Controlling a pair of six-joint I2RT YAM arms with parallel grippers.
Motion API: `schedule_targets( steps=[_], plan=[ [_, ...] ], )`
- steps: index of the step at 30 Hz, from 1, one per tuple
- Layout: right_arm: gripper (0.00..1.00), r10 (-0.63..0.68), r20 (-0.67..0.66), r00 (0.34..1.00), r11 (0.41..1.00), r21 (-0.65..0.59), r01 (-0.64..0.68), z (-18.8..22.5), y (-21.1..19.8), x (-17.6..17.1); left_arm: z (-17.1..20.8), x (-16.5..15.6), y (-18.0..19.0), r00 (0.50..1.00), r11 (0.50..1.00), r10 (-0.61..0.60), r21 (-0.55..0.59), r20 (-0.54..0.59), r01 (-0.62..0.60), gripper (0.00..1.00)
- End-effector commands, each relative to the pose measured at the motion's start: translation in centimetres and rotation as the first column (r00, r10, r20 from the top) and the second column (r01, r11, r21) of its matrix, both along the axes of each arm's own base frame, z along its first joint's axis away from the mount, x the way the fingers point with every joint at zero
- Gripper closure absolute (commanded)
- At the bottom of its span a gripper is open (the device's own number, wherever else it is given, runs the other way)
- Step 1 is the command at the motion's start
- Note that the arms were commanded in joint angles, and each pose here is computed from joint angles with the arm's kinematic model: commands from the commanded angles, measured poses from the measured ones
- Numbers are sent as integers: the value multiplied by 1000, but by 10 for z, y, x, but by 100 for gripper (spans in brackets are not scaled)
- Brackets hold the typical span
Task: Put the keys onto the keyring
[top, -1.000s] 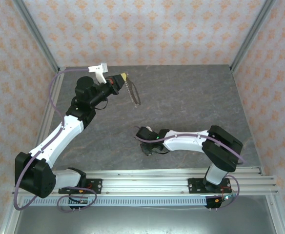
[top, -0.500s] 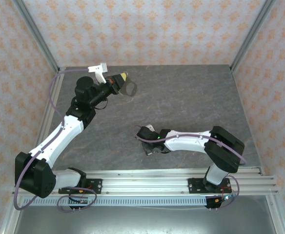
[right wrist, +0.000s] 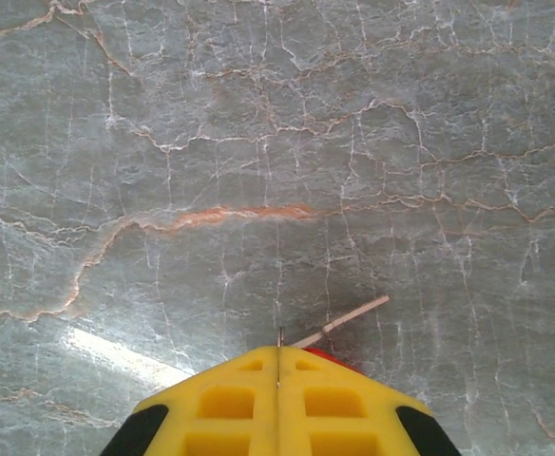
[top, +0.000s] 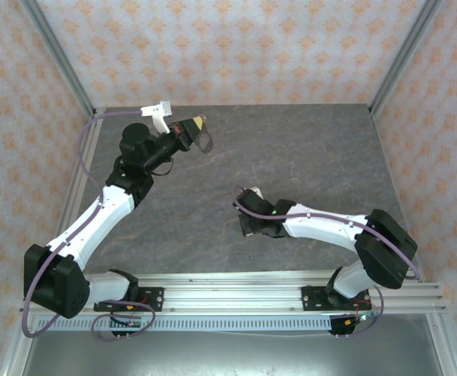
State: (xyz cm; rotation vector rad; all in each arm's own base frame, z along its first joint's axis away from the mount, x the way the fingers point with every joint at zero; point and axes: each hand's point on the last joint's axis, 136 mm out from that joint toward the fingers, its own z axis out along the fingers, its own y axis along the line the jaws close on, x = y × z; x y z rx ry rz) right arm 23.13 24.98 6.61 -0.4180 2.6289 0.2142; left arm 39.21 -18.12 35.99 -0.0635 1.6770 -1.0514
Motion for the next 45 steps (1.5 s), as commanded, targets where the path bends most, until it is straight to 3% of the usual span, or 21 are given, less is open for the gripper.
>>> schedule_targets(
  steps=[1, 21, 26, 29, 34, 37, 45],
  plan=[
    [100, -21, -24, 999, 1000, 8, 22, -13, -1, 0, 23, -6, 2, 997, 999, -11, -34, 80, 14, 100],
    [100, -75, -70, 995, 994, 71, 80, -31, 4, 14, 21, -5, -2, 997, 998, -25, -52, 73, 29, 100],
    [76, -108, -54, 993, 988, 109, 114, -19, 3, 17, 21, -4, -3, 997, 998, -25, -52, 74, 29, 100],
    [67, -147, -54, 988, 979, 135, 153, -7, 2, 19, 22, -5, -3, 997, 998, -24, -52, 74, 28, 100],
    [64, -209, -66, 976, 960, 177, 218, 5, 2, 20, 20, -4, -3, 997, 999, -19, -49, 70, 23, 100],
    [63, -171, -41, 984, 972, 157, 176, 6, 0, 19, 21, -6, -2, 997, 999, -17, -48, 73, 21, 100],
    [64, 123, 26, 992, 991, 59, -124, 5, 3, 10, 26, -6, -3, 997, 999, -24, -44, 76, 27, 100]
  ],
)
